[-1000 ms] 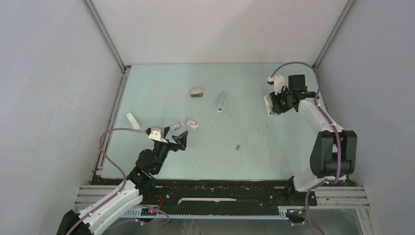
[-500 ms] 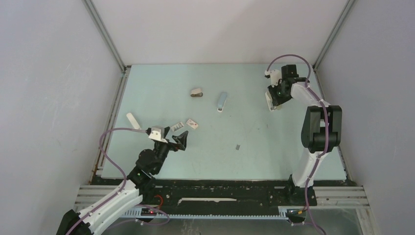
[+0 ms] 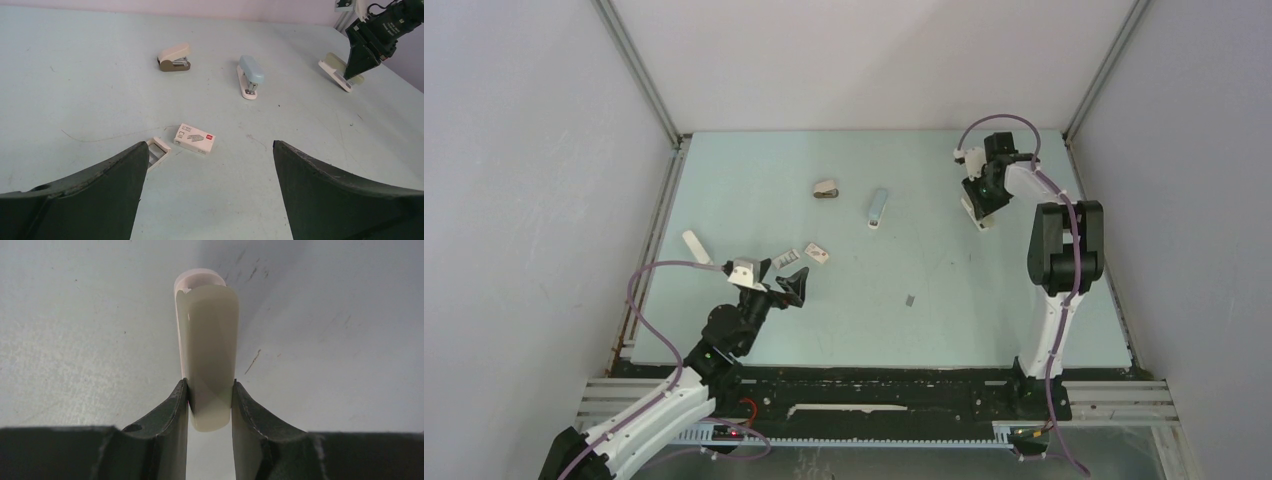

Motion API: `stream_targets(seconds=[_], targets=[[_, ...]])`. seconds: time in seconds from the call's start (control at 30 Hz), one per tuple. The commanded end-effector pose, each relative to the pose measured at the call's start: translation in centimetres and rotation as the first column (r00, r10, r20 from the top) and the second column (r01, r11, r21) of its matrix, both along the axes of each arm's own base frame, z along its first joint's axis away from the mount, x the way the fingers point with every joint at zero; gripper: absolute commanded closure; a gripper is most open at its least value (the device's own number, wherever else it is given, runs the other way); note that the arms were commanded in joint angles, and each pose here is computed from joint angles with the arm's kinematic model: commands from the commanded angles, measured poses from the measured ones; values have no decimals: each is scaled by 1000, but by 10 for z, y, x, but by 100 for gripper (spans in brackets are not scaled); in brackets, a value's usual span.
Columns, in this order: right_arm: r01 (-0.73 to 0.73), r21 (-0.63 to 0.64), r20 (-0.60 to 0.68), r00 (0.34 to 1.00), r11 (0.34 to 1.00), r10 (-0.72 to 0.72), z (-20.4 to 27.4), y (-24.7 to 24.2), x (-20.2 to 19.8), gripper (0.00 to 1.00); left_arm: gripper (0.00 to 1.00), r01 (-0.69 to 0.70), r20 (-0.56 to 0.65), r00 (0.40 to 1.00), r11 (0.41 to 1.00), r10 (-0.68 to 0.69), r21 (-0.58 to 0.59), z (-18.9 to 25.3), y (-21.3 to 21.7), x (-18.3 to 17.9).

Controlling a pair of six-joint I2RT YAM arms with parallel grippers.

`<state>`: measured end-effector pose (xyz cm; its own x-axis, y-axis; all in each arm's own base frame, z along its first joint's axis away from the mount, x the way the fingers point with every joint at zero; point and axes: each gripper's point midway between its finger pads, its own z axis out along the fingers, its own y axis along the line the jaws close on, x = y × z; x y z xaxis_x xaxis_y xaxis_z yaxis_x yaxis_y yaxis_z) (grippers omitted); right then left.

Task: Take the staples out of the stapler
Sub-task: Place the stapler at the center of the board.

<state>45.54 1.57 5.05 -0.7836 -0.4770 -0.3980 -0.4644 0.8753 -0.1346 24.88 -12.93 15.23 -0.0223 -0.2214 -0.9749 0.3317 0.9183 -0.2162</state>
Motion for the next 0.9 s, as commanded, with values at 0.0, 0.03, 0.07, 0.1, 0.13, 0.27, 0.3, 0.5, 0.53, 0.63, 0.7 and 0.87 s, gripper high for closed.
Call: stream_targets(seconds=[0.0,0.03,0.07,0.1,0.13,0.27,0.3,0.5,0.53,0.63,0.7,0.87], targets=[[-1,-18,-3,1000,1000,1,-1,7,7,95,0,-14,21,1000,1000,15,-15,4,3,2],[-4,-22,-9,1000,1000,4,-3,9,8,94,0,-14,23,1000,1000,14,-15,4,3,1],[-9,-25,-11,1000,1000,8,-4,12,8,91,0,-15,24,1000,1000,15,-16,5,3,1],[-12,-27,-15,1000,1000,11,-6,13,9,89,0,-14,24,1000,1000,15,-17,5,3,1],[-17,-30,-18,1000,999,17,-7,16,9,86,0,-14,26,1000,1000,15,-19,6,3,1],[-24,-20,-27,999,1000,23,-8,23,9,70,0,-12,30,999,1000,13,-20,7,2,1],[-24,-17,-25,999,1000,23,-8,24,9,66,0,-14,31,999,1000,14,-21,7,3,1],[-12,16,12,1000,1000,12,9,24,8,41,0,-10,32,999,1000,11,-20,7,2,1],[-11,25,21,1000,1000,11,13,25,7,38,0,-11,33,999,1000,11,-21,7,3,1],[-7,53,64,998,999,3,32,24,6,29,0,-11,33,999,1000,11,-21,8,3,1],[-10,77,84,996,997,3,44,23,0,26,0,-11,31,999,1000,12,-19,7,3,0],[-32,113,187,982,993,10,86,20,-14,20,0,-17,18,1000,1000,17,-16,4,4,0]])
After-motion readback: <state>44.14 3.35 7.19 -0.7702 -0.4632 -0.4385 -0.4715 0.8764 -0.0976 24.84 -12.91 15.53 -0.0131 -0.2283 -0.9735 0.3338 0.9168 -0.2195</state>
